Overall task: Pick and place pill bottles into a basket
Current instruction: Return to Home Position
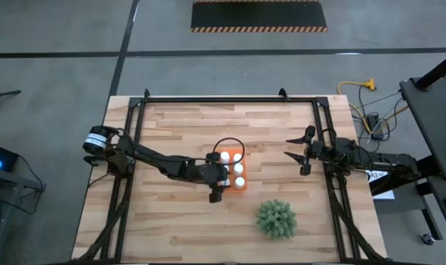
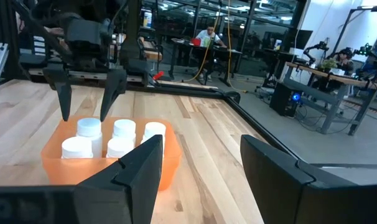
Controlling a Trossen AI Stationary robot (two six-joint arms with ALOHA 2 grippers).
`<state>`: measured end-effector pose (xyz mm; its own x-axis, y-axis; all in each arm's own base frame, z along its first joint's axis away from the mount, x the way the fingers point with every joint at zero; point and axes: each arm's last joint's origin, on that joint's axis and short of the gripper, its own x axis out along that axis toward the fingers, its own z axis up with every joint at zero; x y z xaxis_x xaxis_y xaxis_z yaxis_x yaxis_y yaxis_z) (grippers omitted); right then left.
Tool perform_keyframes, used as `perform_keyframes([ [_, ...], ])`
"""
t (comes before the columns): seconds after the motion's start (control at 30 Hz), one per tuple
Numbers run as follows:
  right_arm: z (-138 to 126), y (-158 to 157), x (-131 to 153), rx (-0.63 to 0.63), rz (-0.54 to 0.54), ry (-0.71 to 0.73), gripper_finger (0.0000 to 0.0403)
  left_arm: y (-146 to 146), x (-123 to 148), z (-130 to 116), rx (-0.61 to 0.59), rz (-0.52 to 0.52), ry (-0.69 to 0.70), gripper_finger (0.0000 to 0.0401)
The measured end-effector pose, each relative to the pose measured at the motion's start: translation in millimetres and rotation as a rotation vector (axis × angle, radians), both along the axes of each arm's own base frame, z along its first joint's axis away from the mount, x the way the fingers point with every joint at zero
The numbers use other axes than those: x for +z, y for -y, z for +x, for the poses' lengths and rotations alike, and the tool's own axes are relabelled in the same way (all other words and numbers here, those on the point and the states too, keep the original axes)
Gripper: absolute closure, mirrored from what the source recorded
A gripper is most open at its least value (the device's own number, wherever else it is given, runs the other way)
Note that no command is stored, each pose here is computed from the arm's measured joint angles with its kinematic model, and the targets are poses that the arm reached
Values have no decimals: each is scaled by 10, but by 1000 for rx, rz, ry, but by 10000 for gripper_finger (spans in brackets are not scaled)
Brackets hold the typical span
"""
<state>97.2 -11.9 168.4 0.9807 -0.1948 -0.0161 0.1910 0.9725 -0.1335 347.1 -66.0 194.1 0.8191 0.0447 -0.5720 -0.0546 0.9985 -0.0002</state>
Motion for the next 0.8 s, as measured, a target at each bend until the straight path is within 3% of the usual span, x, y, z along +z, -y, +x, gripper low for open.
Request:
perform_keyframes([
  [0.17,0,0,0,1,-1,0,197,5,-84,-55,10,-11,-56,183],
  [0.6,0,0,0,-1,0,0,197,-1,129,-89,-7,-3,29,183],
  [0.7,0,0,0,0,0,0,197,22,136,-92,-43,13,74,183],
  [0.8,0,0,0,0,-2,0,197,46,139,-117,-165,1,130,183],
])
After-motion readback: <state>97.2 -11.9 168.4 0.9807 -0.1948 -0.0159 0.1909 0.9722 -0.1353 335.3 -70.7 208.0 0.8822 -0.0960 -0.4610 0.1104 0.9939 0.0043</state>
